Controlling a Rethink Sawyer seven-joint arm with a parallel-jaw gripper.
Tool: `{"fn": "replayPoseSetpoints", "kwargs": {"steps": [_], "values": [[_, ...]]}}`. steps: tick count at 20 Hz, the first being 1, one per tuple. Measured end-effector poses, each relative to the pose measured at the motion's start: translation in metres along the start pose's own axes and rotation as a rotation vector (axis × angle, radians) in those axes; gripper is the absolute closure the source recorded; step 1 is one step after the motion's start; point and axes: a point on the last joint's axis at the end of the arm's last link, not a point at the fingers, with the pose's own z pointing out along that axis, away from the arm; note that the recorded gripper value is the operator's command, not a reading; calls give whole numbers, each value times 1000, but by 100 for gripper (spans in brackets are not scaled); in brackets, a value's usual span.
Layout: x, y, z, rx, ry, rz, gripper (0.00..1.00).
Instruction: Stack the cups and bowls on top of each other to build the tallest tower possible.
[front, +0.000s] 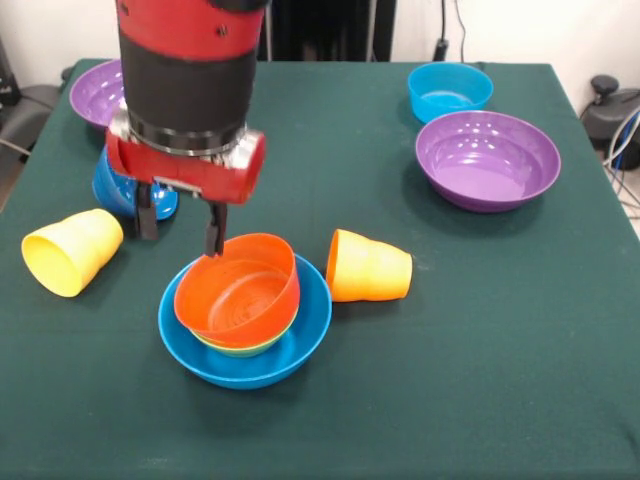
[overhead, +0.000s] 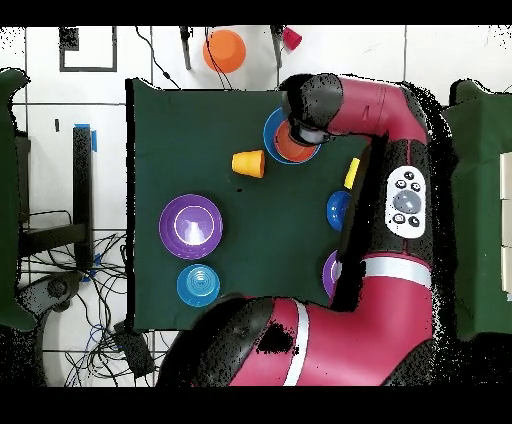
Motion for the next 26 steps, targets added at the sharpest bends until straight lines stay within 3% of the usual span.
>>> {"fn": "replayPoseSetpoints", "kwargs": {"steps": [4, 11, 19, 26], "values": [[-7, -2, -25, -20, -6, 22, 0], [-21, -17, -63, -44, -56, 53, 0], [-20, -37, -76, -45, -84, 73, 0], [-8, -18, -77, -46, -138, 41, 0]]}}
